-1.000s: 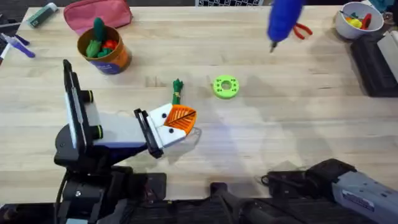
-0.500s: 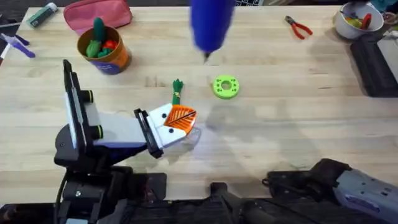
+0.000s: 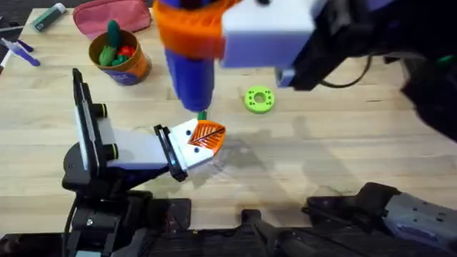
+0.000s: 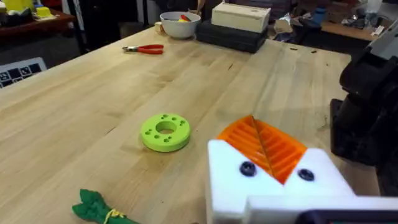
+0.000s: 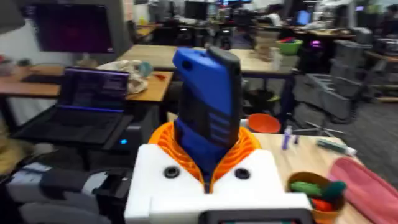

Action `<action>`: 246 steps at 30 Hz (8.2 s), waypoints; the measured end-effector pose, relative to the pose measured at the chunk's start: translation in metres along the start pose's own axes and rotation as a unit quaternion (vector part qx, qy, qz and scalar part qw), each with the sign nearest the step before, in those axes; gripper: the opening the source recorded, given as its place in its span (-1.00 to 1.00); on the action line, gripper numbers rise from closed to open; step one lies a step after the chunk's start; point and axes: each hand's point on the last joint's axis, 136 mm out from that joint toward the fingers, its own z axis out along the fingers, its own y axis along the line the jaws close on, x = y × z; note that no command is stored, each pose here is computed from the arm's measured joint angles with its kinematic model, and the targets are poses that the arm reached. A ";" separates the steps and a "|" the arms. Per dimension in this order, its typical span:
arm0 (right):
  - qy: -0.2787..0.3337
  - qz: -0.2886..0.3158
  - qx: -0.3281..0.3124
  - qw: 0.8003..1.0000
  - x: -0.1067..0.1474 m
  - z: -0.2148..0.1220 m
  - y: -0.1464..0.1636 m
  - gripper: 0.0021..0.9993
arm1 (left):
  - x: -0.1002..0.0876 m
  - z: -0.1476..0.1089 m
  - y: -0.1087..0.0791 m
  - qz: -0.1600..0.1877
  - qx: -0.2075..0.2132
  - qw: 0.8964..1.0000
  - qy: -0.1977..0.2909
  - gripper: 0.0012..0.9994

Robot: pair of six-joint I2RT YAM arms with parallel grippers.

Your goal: Pick up the gripper from the table and insert it into the empty holder that is missing its gripper. Then pick up a screw, insert it into the mounting hole, and use the screwdriver to tighten it. Finally, clean up the table by picking up the vegetable and placing it into the bucket.

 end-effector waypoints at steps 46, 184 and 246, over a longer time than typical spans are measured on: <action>0.028 -0.024 -0.166 0.986 0.076 0.037 0.015 -0.95 | 0.000 0.000 0.000 0.000 0.000 1.000 0.000 -0.96; 0.042 -0.003 -0.209 0.977 0.090 0.043 0.011 -0.95 | 0.000 0.000 -0.001 0.000 0.001 1.000 0.000 -0.96; 0.036 -0.008 -0.204 0.978 0.078 0.033 0.008 -0.95 | 0.000 0.000 0.000 0.000 0.001 1.000 0.000 -0.96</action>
